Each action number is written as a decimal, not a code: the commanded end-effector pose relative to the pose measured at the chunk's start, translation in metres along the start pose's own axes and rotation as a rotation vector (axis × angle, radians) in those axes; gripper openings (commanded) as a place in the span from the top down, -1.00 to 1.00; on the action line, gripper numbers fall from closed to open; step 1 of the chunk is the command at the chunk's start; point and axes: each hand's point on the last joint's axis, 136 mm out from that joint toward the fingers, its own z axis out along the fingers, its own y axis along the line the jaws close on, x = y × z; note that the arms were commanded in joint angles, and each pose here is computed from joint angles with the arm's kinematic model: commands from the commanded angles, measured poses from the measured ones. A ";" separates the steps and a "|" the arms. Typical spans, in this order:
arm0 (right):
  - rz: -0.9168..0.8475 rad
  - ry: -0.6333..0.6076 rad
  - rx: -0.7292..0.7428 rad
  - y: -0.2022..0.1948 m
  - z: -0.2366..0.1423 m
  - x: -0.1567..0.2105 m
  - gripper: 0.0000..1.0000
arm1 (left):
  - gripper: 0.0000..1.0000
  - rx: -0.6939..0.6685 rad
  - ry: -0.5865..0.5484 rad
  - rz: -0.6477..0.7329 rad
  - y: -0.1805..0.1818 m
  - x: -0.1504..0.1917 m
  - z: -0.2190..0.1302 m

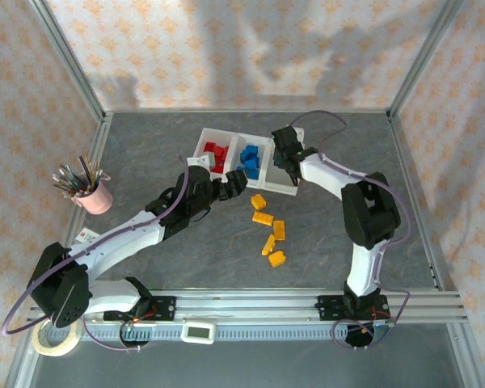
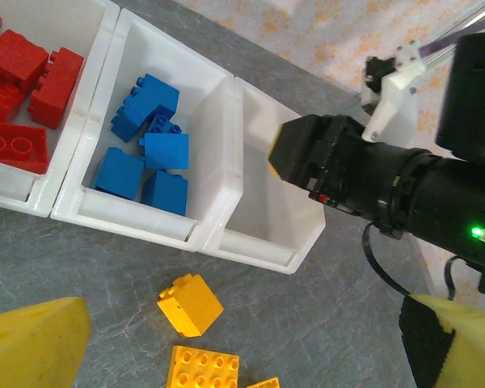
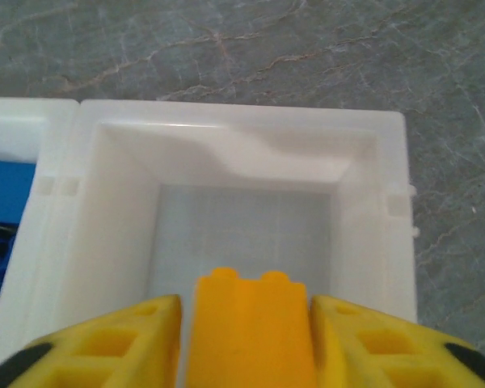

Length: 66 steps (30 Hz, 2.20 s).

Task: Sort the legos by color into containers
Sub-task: Place the lego in the container, then pick up the lego from the center of the table.

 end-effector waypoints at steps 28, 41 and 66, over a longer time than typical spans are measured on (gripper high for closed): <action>-0.303 0.128 -0.280 0.066 -0.070 0.138 -0.52 | -0.98 -0.065 -0.074 -0.027 0.034 0.005 -0.038; -0.362 0.176 -0.282 0.085 -0.040 0.151 -0.22 | -0.98 -0.097 -0.091 -0.034 0.048 0.008 -0.044; -0.236 0.042 -0.347 0.086 -0.101 0.081 0.47 | -0.98 -0.060 -0.094 0.002 0.026 -0.010 -0.043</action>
